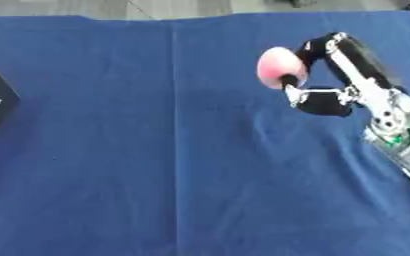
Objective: Pick up the objects with one hand, pass them to the other hand, and then place them into the box on the other side of the table.
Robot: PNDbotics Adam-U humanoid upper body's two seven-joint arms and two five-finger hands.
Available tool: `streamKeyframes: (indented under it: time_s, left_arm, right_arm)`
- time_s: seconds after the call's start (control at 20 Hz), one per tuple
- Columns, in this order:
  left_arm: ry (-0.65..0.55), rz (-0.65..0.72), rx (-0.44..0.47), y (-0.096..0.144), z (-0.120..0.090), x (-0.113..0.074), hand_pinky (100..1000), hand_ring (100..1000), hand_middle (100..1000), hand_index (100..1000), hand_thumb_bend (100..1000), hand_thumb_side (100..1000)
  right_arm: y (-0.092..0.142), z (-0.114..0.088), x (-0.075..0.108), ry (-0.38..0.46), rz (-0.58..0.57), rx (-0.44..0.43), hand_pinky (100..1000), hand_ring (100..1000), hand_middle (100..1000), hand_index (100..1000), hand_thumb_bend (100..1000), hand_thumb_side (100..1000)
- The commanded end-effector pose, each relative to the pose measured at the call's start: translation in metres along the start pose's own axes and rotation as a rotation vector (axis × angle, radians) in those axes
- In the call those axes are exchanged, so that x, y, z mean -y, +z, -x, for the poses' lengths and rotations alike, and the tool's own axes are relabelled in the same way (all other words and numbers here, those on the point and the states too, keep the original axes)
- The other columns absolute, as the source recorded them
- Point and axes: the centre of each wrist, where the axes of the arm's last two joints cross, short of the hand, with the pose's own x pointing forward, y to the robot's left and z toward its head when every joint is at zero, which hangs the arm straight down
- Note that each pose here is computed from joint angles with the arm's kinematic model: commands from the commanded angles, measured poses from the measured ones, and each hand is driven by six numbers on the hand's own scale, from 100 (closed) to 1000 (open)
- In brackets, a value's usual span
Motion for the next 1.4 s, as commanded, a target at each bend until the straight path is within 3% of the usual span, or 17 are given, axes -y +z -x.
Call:
streamKeyframes:
  time_s: [0.05,0.2,0.55,0.9,1.05,1.3,1.4]
  left_arm:
    - [-0.045,0.042,0.119,-0.018,-0.023,-0.008,833,685,767,838,100,783]
    - [-0.081,0.133,0.140,-0.028,-0.036,-0.004,831,684,764,837,100,789]
    - [-0.163,0.372,0.062,-0.032,-0.047,0.009,831,697,764,849,100,834]
    - [-0.339,0.609,0.025,-0.026,-0.054,0.033,825,736,781,878,100,860]
    - [-0.334,0.705,-0.002,-0.021,-0.057,0.050,828,740,785,887,100,892]
    - [-0.304,0.885,-0.033,-0.011,-0.068,0.084,834,752,797,924,100,863]
    - [-0.298,0.963,-0.036,-0.005,-0.073,0.100,838,759,801,926,148,855]
  right_arm:
    - [-0.006,-0.014,-0.007,-0.082,0.031,0.027,796,625,366,542,100,100]
    - [-0.013,-0.029,-0.021,-0.173,0.039,0.036,784,626,369,548,100,100]
    - [-0.022,-0.064,-0.051,-0.317,-0.006,0.093,776,634,376,556,100,152]
    - [-0.023,-0.091,-0.075,-0.303,-0.147,0.210,809,635,381,558,100,115]
    - [-0.023,-0.098,-0.079,-0.287,-0.185,0.263,810,636,382,558,100,101]
    - [-0.023,-0.104,-0.083,-0.264,-0.218,0.311,805,635,381,557,100,100]
    - [-0.024,-0.107,-0.084,-0.258,-0.222,0.330,805,636,381,556,100,100]
